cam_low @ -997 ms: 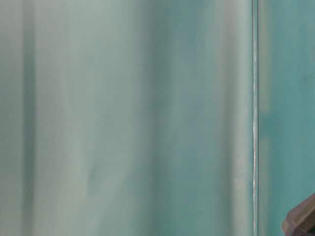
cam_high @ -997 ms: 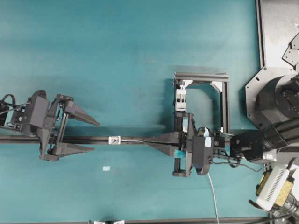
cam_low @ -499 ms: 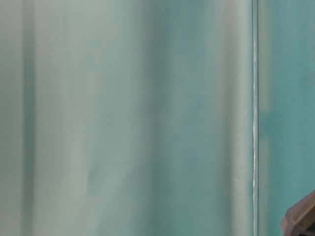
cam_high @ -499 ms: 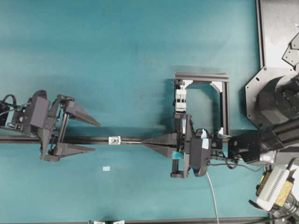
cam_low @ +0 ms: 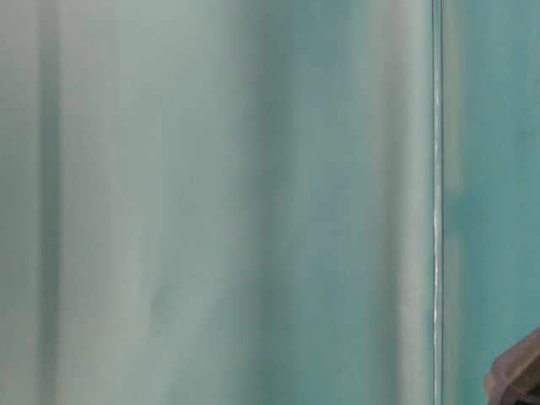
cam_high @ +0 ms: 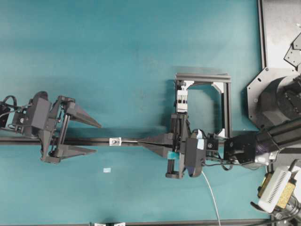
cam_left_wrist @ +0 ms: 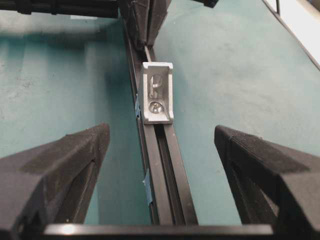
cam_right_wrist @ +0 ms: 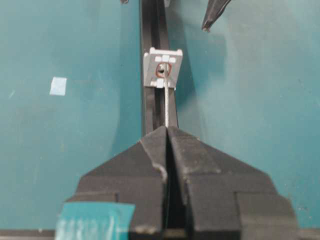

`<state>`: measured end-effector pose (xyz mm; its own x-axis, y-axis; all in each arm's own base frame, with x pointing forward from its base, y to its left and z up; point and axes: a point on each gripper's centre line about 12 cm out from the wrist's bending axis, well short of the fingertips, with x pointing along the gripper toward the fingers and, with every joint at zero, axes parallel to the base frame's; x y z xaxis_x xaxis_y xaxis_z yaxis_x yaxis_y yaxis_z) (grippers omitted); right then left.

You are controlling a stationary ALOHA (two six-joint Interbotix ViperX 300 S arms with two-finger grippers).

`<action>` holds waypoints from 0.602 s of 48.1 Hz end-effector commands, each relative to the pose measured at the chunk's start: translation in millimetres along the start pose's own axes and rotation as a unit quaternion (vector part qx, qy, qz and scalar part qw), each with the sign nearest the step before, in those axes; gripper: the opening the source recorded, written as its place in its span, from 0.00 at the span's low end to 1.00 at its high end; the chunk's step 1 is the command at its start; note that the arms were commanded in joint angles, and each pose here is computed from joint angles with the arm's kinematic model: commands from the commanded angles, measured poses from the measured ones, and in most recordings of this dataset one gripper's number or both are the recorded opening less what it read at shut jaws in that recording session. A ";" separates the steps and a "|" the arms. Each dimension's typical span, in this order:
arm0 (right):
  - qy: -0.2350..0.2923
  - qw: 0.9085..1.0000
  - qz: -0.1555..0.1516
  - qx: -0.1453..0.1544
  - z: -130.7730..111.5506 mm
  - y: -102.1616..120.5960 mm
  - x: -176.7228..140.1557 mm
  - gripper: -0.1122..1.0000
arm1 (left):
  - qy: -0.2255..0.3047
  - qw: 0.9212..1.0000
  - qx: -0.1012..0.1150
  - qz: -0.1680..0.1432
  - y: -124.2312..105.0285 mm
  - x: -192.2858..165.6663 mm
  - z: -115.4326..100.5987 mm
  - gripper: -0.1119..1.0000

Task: Insert the wire into the hole on the right side and pull it with the left arm.
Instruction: 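Push the wire tip leftward through the hole in the white bracket, then move the left gripper right and close it on the protruding wire tip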

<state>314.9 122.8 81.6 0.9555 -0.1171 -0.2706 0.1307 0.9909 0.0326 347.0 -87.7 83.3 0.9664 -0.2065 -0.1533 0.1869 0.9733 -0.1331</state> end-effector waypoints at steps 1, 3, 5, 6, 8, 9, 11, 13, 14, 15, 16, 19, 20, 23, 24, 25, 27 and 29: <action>-0.016 1.000 -0.002 0.008 9.2 1.4 4.1 0.14 | -0.015 1.000 -0.001 -0.004 -2.4 3.0 8.0 0.83; -0.016 1.000 -0.003 0.009 9.4 1.1 5.2 0.14 | -0.014 1.000 -0.001 -0.004 -2.4 3.0 7.8 0.83; -0.016 1.000 -0.005 0.009 9.8 0.7 6.3 0.14 | -0.014 1.000 -0.001 -0.004 -2.4 3.0 7.8 0.83; -0.017 1.000 -0.006 0.009 9.9 0.5 6.9 0.14 | -0.016 1.000 -0.001 -0.004 -2.5 3.4 8.3 0.83; -0.018 1.000 -0.006 0.010 10.1 0.8 8.1 0.14 | -0.016 1.000 -0.001 -0.004 -2.6 3.4 8.9 0.83; -0.017 1.000 -0.007 0.009 9.9 0.7 8.7 0.14 | -0.016 1.000 -0.001 -0.004 -2.6 3.9 8.5 0.83; -0.018 1.000 -0.007 0.010 10.1 1.2 10.0 0.14 | -0.016 1.000 -0.001 -0.004 -2.6 3.9 8.5 0.83; -0.019 1.000 -0.007 0.009 10.1 1.4 10.9 0.14 | -0.016 1.000 -0.001 -0.005 -2.8 4.3 8.9 0.83; -0.019 1.000 -0.007 0.009 10.3 1.5 11.8 0.14 | -0.017 1.000 -0.001 -0.005 -3.3 4.2 9.4 0.83; -0.019 1.000 -0.008 0.010 10.3 1.7 12.2 0.14 | -0.017 1.000 -0.001 -0.005 -3.4 4.2 9.0 0.83; -0.020 1.000 -0.008 0.010 10.3 1.6 12.8 0.14 | -0.016 1.000 -0.001 -0.005 -3.2 4.2 8.8 0.83; -0.020 1.000 -0.008 0.009 10.6 1.4 14.5 0.14 | -0.019 1.000 -0.001 -0.005 -3.1 5.4 10.4 0.83; -0.021 1.000 -0.008 0.009 11.2 1.8 14.8 0.14 | -0.017 1.000 -0.001 -0.005 -3.5 5.5 9.6 0.83; -0.021 1.000 -0.008 0.010 11.4 1.6 15.9 0.14 | -0.016 1.000 -0.001 -0.005 -3.1 6.3 9.9 0.83; -0.022 1.000 -0.009 0.009 11.1 0.9 16.8 0.14 | -0.015 1.000 -0.001 -0.005 -3.6 6.3 9.5 0.83; -0.022 1.000 -0.009 0.009 11.1 0.9 16.8 0.14 | -0.015 1.000 -0.001 -0.004 -3.1 6.7 9.8 0.83; -0.022 1.000 -0.009 0.010 11.4 0.9 18.0 0.14 | -0.014 1.000 -0.001 -0.004 -3.2 7.1 10.2 0.83; -0.024 1.000 -0.010 0.010 12.7 0.3 19.2 0.14 | -0.014 1.000 -0.001 -0.005 -3.9 7.9 10.5 0.83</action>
<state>330.0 120.2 79.1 0.9560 -0.1375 -0.2590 0.1507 0.9881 0.0317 351.2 -88.9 84.6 0.9663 -0.2069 -0.1533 0.1871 0.9732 -0.1339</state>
